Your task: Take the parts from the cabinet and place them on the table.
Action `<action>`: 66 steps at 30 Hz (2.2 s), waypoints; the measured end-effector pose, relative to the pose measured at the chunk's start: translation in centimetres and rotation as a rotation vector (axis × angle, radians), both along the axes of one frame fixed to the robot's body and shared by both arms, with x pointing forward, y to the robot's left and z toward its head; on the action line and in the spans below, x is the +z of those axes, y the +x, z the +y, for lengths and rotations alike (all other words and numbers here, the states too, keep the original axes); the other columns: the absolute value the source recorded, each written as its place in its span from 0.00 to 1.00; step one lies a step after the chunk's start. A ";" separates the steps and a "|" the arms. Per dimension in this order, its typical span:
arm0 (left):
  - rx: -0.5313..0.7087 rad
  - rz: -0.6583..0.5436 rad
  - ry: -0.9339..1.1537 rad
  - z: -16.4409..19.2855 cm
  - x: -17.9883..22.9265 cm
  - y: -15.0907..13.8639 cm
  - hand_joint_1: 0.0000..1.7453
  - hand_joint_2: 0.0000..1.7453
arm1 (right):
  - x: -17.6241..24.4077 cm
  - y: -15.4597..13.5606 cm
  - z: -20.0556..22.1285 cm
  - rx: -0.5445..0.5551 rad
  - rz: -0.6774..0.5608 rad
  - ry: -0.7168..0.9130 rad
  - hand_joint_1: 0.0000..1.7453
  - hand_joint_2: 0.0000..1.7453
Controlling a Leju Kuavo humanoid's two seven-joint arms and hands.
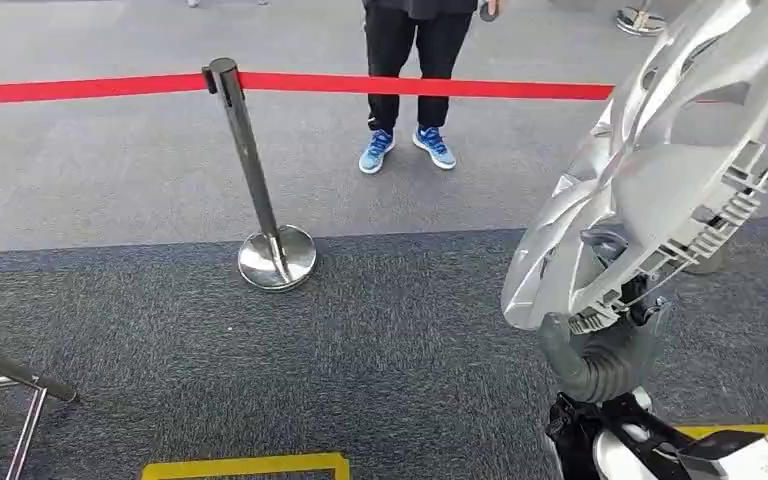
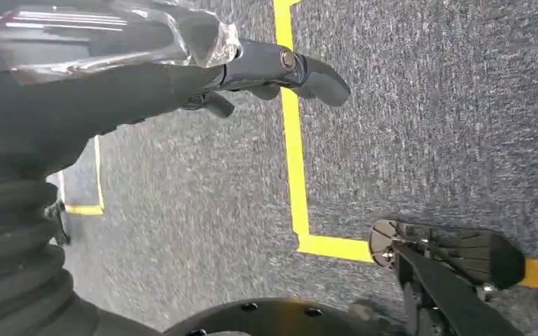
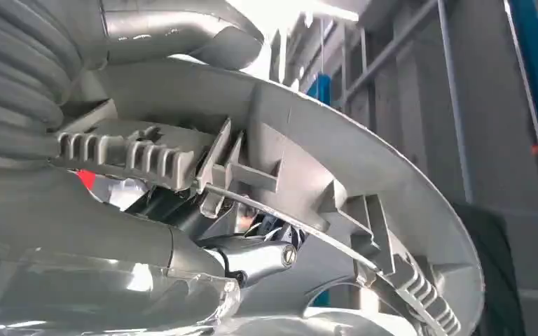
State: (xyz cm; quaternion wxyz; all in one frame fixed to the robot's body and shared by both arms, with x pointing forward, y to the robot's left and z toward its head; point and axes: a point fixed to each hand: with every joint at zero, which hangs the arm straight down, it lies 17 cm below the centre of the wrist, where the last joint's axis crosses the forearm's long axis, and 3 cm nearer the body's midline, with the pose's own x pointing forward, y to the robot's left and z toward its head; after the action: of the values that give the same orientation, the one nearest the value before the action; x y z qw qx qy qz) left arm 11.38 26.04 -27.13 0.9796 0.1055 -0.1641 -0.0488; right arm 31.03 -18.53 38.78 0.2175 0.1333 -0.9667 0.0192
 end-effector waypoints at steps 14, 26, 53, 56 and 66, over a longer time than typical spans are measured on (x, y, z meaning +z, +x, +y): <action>0.005 0.002 -0.009 -0.6 0.0 -0.4 0.00 1.00 | 0.0 0.2 -0.2 -0.002 -0.002 0.001 1.00 1.00; -0.004 -0.003 -0.001 0.1 0.0 0.0 0.00 1.00 | -0.1 0.3 -0.5 -0.015 -0.002 0.002 1.00 1.00; -0.005 0.006 -0.002 0.0 -0.1 -0.4 0.00 1.00 | -0.1 0.2 -1.8 -0.083 0.000 0.006 1.00 1.00; -0.008 0.003 -0.004 0.1 -0.1 -0.2 0.00 1.00 | -0.1 0.1 -2.1 -0.097 -0.001 0.009 1.00 1.00; -0.004 0.011 -0.013 -0.6 -0.1 -0.4 0.00 1.00 | -0.3 0.0 -2.8 -0.117 0.005 0.013 1.00 1.00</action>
State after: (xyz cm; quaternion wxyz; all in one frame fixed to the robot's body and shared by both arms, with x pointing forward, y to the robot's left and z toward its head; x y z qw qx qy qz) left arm 10.99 25.46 -27.20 0.9810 0.0983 -0.1594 -0.0500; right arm 31.01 -21.37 38.48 0.2199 0.0779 -0.9724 -0.0003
